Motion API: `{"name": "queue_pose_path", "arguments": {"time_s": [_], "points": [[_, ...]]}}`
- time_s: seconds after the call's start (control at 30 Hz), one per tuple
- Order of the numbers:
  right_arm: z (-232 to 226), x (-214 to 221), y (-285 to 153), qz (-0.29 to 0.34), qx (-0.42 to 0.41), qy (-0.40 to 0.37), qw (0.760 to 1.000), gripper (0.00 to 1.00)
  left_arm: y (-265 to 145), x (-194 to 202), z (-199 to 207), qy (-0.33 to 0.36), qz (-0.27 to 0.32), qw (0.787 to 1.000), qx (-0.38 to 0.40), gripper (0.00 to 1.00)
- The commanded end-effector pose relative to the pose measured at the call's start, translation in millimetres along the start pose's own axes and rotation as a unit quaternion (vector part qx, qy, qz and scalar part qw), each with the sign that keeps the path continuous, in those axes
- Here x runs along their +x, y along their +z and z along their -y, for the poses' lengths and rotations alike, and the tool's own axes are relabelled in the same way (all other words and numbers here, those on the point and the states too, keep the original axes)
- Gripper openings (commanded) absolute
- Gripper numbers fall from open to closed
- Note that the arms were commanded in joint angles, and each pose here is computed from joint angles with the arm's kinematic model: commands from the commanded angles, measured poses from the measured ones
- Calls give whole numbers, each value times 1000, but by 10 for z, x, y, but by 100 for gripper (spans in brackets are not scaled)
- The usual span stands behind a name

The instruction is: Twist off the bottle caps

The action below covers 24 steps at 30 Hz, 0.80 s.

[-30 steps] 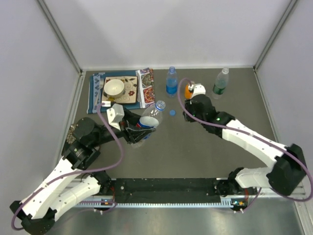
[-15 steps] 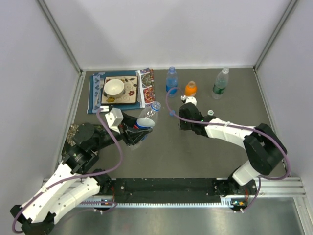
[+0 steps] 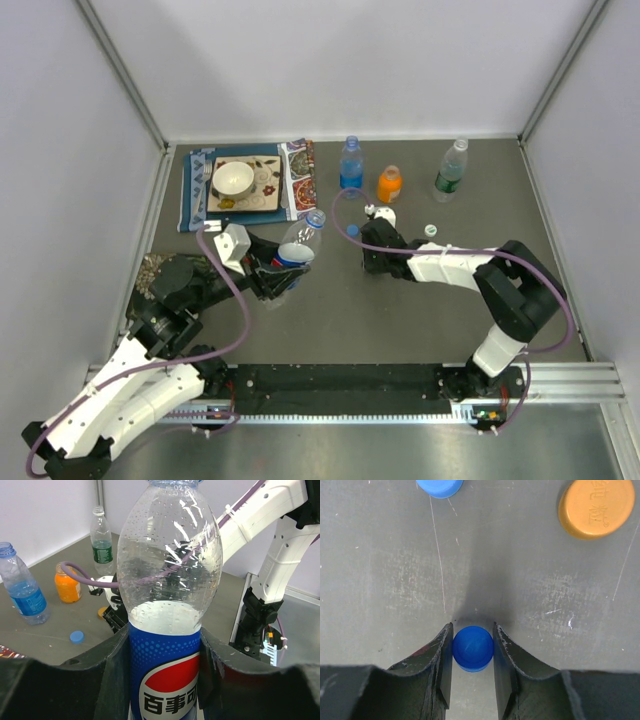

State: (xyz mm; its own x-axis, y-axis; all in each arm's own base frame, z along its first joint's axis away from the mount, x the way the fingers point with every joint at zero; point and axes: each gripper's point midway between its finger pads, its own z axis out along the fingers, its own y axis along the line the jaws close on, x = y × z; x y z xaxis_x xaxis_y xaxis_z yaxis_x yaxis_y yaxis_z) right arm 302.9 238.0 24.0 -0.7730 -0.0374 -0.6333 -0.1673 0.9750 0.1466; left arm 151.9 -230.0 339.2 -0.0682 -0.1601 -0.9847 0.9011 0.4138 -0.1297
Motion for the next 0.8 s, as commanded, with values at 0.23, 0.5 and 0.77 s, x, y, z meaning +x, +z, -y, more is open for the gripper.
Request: {"name": "queue_pose_path", "arguments": {"time_s": [0.23,0.5,0.77], "points": [[-10,315,-6,-42,9,-6,999,37,-31,-81,3,1,26,1000,-4,50],[3,336,-22,-44,14,-4,999,45,-41,-56,9,-2,25,1000,-3,51],[-209,-708,-641,78,-7,-1,997,62,-52,-52,19,-3,25,1000,-1,51]]}}
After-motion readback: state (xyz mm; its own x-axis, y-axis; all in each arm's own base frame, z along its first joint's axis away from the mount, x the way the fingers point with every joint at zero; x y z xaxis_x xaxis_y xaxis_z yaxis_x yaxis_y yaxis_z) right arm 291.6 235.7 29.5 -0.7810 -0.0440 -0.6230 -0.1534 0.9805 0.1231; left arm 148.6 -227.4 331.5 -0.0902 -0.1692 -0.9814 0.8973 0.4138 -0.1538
